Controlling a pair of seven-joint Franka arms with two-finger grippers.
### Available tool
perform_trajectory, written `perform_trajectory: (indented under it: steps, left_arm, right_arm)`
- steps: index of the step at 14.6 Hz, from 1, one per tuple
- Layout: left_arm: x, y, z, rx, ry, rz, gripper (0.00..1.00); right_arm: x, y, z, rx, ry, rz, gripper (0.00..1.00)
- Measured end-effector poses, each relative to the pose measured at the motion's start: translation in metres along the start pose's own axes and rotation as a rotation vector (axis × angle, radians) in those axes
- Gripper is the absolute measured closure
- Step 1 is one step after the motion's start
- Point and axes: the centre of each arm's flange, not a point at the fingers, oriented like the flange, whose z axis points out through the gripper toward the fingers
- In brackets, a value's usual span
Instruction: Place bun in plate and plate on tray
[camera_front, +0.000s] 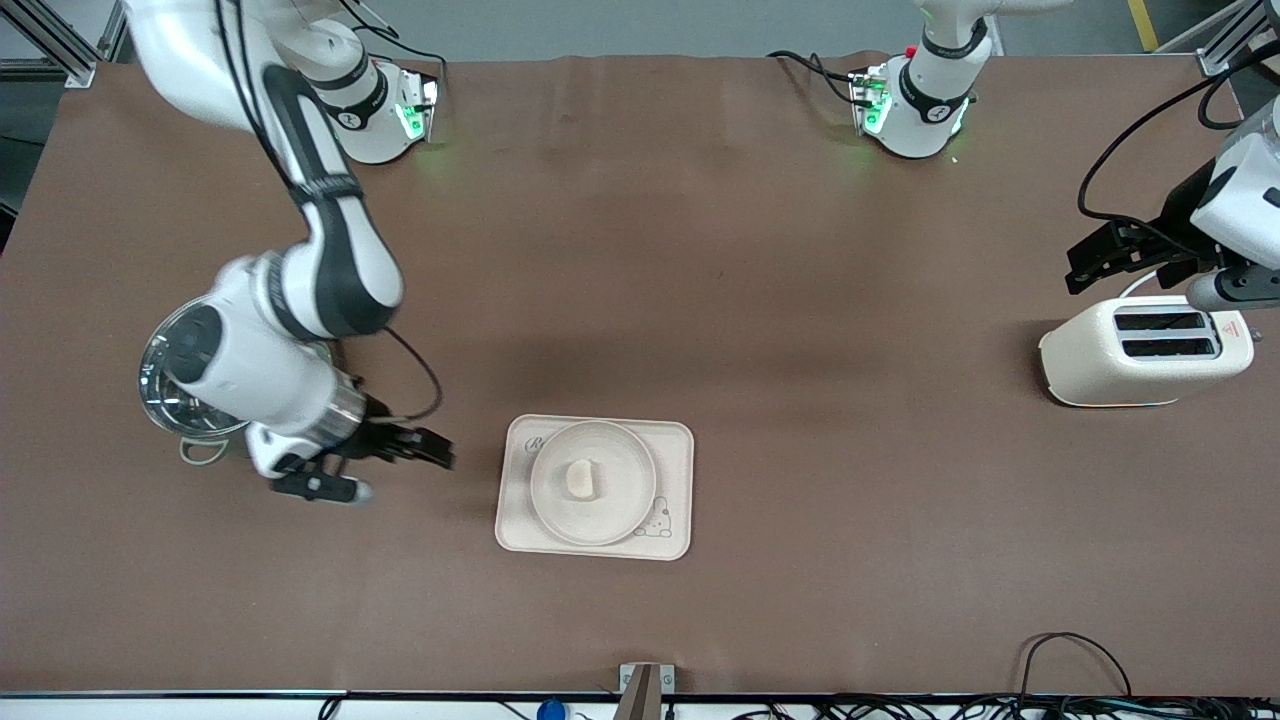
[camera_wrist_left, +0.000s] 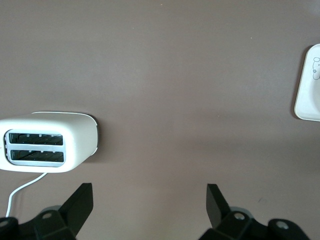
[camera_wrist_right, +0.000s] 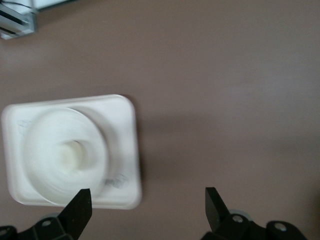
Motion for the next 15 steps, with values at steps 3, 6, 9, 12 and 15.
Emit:
perform_trajectory:
  steps: [3,6,9,12,15]
  left_arm:
    - [0.0,-0.001,0.0,0.0,0.0,-0.001,0.0]
    - [0.0,0.0,0.0,0.0,0.001,-0.001,0.0]
    - [0.0,0.004,-0.008,-0.003,0.016,0.006,0.0]
    - [0.0,0.003,-0.01,-0.003,0.022,0.006,0.0]
    - [0.0,0.002,-0.011,-0.004,0.023,0.004,0.0]
  right_arm:
    - [-0.011,0.03,-0.093,-0.133,0.029,-0.055,0.0]
    - [-0.014,0.088,-0.189,-0.144,0.086,-0.031,0.0]
    - [-0.025,0.159,-0.258,-0.155,0.076,-0.062,0.0]
    - [-0.045,0.194,-0.297,-0.154,0.077,-0.047,0.0]
    - [-0.055,0.199,-0.305,-0.15,0.074,-0.064,0.0]
